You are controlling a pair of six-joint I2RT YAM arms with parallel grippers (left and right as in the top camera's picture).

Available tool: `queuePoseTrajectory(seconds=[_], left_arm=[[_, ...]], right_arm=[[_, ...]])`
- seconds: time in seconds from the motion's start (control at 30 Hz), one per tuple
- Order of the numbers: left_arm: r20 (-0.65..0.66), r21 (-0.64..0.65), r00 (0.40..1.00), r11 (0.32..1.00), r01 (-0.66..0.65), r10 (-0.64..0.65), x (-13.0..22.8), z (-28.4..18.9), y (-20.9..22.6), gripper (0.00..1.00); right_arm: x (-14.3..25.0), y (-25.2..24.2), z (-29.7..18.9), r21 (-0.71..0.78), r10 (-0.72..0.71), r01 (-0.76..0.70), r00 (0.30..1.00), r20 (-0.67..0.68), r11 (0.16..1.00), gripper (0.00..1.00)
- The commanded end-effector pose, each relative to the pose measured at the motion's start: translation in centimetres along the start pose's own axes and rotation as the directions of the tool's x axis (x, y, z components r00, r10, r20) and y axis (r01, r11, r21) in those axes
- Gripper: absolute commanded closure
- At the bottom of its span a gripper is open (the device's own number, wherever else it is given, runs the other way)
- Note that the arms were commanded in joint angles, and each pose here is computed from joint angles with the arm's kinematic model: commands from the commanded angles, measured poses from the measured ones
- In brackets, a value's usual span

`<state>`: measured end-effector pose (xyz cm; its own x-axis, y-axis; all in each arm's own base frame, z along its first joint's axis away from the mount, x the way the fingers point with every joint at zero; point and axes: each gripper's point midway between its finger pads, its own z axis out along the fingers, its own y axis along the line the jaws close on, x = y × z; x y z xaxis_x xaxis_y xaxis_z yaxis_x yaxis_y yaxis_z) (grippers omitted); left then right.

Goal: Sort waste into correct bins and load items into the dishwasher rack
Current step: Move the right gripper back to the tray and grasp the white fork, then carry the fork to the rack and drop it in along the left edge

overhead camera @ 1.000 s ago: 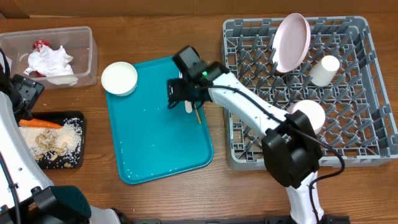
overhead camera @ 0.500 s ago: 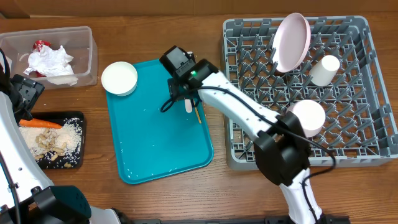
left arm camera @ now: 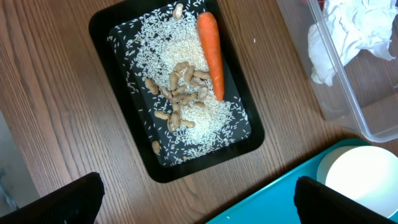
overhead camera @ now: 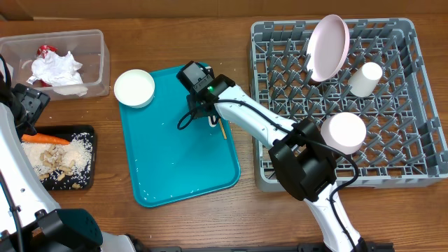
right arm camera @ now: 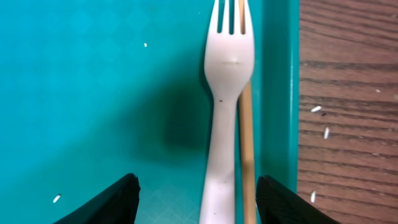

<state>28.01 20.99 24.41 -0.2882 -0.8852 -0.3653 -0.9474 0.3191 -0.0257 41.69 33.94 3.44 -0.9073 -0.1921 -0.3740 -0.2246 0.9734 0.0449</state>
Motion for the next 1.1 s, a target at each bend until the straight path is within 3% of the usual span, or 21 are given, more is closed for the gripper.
queuePoseTrajectory(seconds=[0.0, 0.3, 0.43, 0.7, 1.07], left_arm=[[0.005, -0.023, 1.000, 1.000, 0.011, -0.011, -0.1, 0.2, 0.3, 0.00], [0.005, -0.023, 1.000, 1.000, 0.011, -0.011, -0.1, 0.2, 0.3, 0.00], [0.005, -0.023, 1.000, 1.000, 0.011, -0.011, -0.1, 0.2, 0.3, 0.00], [0.005, -0.023, 1.000, 1.000, 0.011, -0.011, -0.1, 0.2, 0.3, 0.00], [0.005, -0.023, 1.000, 1.000, 0.011, -0.011, -0.1, 0.3, 0.3, 0.00]], right_arm=[[1.4, 0.4, 2.1, 0.006, -0.015, 0.015, 0.999, -0.038, 1.000, 0.37], [2.0, 0.6, 2.8, 0.001, -0.018, 0.018, 0.998, -0.060, 1.000, 0.37], [2.4, 0.9, 2.7, -0.011, -0.020, 0.019, 0.997, -0.075, 1.000, 0.55], [3.7, 2.8, 2.4, -0.018, -0.063, 0.062, 0.994, -0.084, 0.998, 0.57], [4.4, 1.7, 2.3, 0.038, -0.049, 0.053, 0.993, -0.106, 0.998, 0.68]])
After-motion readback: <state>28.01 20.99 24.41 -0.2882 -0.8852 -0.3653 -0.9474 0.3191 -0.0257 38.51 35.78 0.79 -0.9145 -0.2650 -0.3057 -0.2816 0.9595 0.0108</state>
